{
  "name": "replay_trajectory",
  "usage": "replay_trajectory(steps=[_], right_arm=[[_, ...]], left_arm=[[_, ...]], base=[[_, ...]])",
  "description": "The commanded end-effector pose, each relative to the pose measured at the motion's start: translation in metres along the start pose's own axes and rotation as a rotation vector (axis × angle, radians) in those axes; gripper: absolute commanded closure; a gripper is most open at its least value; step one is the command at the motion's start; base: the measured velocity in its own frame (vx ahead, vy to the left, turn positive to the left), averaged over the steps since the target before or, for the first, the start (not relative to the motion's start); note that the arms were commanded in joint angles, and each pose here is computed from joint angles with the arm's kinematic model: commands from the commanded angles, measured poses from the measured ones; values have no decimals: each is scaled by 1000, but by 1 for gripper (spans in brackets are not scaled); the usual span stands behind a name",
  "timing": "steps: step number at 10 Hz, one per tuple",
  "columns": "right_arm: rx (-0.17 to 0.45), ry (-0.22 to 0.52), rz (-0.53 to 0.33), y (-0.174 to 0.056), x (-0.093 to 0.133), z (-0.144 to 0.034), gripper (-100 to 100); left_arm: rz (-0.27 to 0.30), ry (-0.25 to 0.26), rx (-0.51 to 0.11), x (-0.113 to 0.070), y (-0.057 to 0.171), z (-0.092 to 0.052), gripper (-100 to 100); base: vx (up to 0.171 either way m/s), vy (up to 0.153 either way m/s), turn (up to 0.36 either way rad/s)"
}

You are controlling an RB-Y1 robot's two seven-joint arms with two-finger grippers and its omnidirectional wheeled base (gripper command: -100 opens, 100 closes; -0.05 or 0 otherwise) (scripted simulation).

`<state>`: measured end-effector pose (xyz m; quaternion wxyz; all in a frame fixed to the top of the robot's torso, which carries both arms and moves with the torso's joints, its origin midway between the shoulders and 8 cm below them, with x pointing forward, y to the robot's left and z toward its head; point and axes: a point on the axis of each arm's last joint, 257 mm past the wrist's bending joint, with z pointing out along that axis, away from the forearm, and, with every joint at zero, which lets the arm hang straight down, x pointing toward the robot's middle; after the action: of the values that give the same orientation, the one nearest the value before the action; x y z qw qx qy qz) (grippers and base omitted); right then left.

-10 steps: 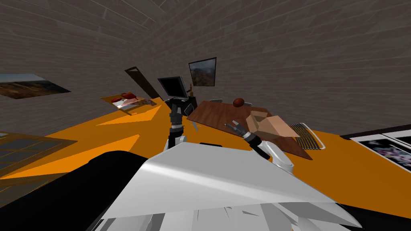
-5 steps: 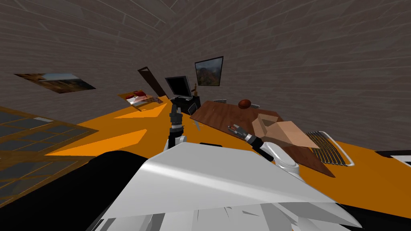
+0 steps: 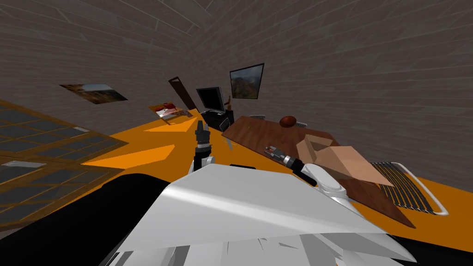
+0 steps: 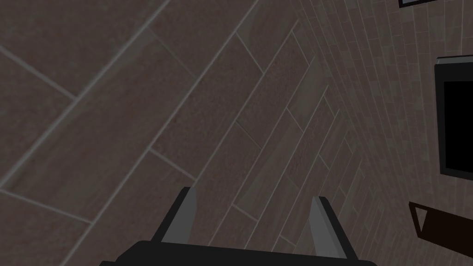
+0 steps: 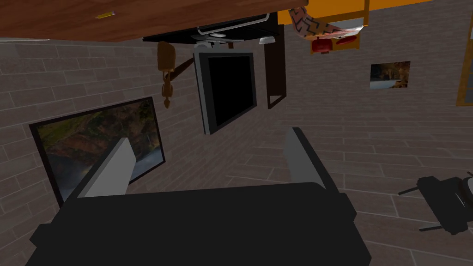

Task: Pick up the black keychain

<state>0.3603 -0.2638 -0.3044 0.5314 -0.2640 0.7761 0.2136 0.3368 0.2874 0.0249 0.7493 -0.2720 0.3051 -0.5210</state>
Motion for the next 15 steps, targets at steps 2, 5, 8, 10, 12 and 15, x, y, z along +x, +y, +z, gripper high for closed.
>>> replay_trajectory(steps=[2, 5, 8, 10, 12, 15], right_arm=[[15, 111, -19, -10, 40, -12, -100], [30, 211, -45, -22, 73, -25, -100], [56, 355, -51, -41, 121, -54, -100], [70, 440, -60, -50, 147, -73, -100], [80, 524, -77, -59, 171, -93, -100], [93, 608, -84, -67, 195, -116, -100]], left_arm=[[0, 0, 0, 0, 0, 0, 0], [0, 0, 0, 0, 0, 0, 0], [0, 0, 0, 0, 0, 0, 0], [0, 0, 0, 0, 0, 0, 0], [0, 0, 0, 0, 0, 0, 0], [0, 0, 0, 0, 0, 0, 0]], base=[[27, 15, 195], [30, 22, 151], [35, 25, 181], [37, 21, 180], [41, 26, 165], [34, 19, 148]])
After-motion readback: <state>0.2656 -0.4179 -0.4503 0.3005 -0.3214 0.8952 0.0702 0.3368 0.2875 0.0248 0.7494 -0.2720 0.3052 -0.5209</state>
